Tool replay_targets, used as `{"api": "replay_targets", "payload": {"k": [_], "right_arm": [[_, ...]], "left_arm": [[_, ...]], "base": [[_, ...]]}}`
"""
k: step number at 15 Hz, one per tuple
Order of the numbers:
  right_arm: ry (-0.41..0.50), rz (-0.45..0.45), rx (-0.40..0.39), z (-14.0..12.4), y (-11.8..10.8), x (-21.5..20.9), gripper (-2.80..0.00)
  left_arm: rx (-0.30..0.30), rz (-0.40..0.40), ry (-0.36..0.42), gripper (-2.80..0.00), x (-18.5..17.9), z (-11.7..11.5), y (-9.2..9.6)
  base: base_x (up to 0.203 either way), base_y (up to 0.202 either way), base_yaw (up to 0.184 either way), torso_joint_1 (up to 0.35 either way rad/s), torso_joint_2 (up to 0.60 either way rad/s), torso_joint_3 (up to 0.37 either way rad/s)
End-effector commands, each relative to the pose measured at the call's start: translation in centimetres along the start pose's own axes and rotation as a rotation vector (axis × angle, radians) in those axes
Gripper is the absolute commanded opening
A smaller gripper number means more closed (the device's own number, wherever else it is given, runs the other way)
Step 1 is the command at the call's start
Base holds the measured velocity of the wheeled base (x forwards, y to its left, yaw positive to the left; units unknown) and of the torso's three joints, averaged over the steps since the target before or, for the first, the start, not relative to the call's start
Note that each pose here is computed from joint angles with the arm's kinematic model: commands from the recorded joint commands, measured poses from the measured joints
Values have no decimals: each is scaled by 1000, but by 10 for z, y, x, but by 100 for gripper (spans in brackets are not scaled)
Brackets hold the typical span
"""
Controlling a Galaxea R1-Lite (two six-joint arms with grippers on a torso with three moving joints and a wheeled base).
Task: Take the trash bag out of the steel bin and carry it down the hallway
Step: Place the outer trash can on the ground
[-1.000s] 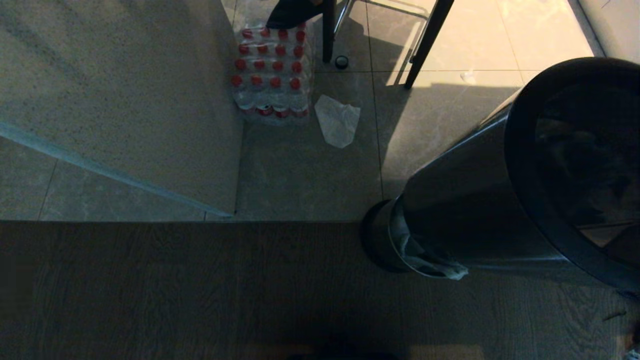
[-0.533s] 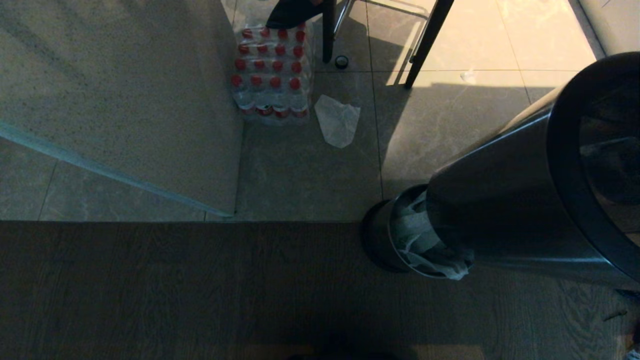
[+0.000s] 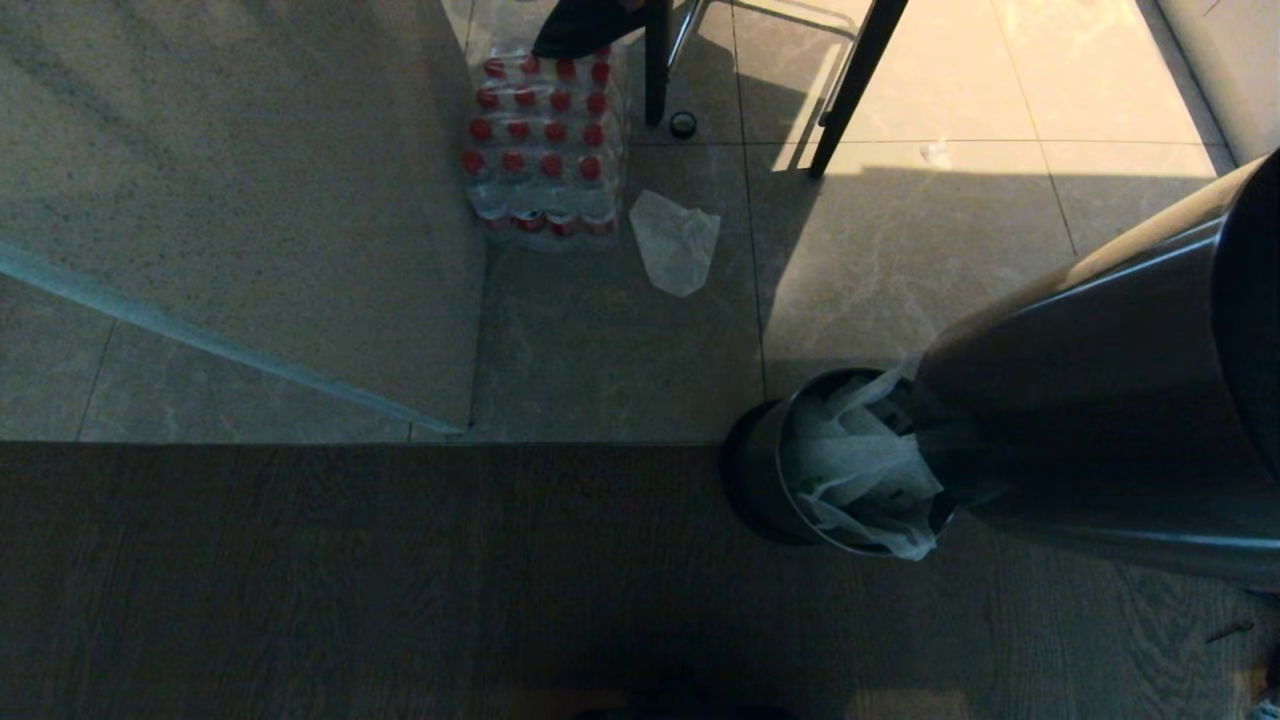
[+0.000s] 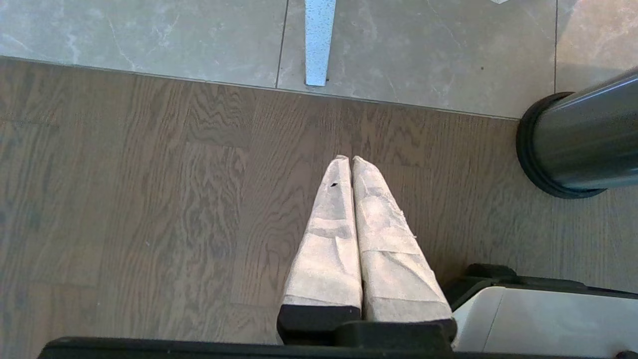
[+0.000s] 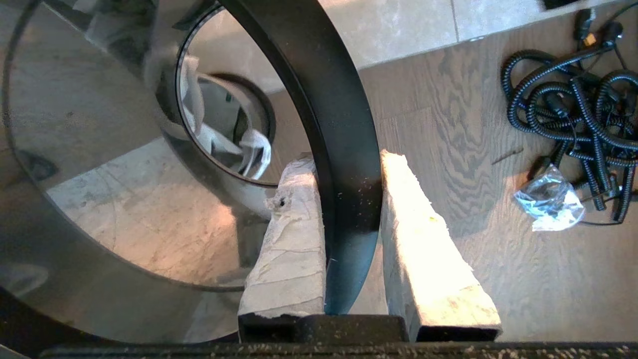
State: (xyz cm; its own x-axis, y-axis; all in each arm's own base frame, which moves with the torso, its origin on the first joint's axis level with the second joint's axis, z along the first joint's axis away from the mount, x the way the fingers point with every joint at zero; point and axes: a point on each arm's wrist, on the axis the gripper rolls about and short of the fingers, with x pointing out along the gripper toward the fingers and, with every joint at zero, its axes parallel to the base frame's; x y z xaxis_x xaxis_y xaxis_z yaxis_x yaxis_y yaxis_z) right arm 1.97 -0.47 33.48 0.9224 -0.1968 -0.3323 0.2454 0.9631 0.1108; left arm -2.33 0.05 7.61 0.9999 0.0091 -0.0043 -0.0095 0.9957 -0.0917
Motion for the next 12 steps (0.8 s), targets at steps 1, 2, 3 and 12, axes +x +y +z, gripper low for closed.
{"api": "replay_targets", "payload": {"k": [1,2,3,12], "right_arm": [[-33,-45,26,-1,-5,-8,-280],[-51,-91,37,-1,-7,-10,-280],[-61,-109,47,-2,-8,-13,-280],[62,-299,236,-13,-2,23,-280]], "left_arm": [[-2,2,0,-280,0,0,0],[-2,1,0,-280,0,0,0],[-2,0,0,-280,0,0,0],[-2,0,0,-280,0,0,0]], "base": [[0,0,0,0,0,0],[0,0,0,0,0,0],[0,0,0,0,0,0],[0,0,0,0,0,0]]}}
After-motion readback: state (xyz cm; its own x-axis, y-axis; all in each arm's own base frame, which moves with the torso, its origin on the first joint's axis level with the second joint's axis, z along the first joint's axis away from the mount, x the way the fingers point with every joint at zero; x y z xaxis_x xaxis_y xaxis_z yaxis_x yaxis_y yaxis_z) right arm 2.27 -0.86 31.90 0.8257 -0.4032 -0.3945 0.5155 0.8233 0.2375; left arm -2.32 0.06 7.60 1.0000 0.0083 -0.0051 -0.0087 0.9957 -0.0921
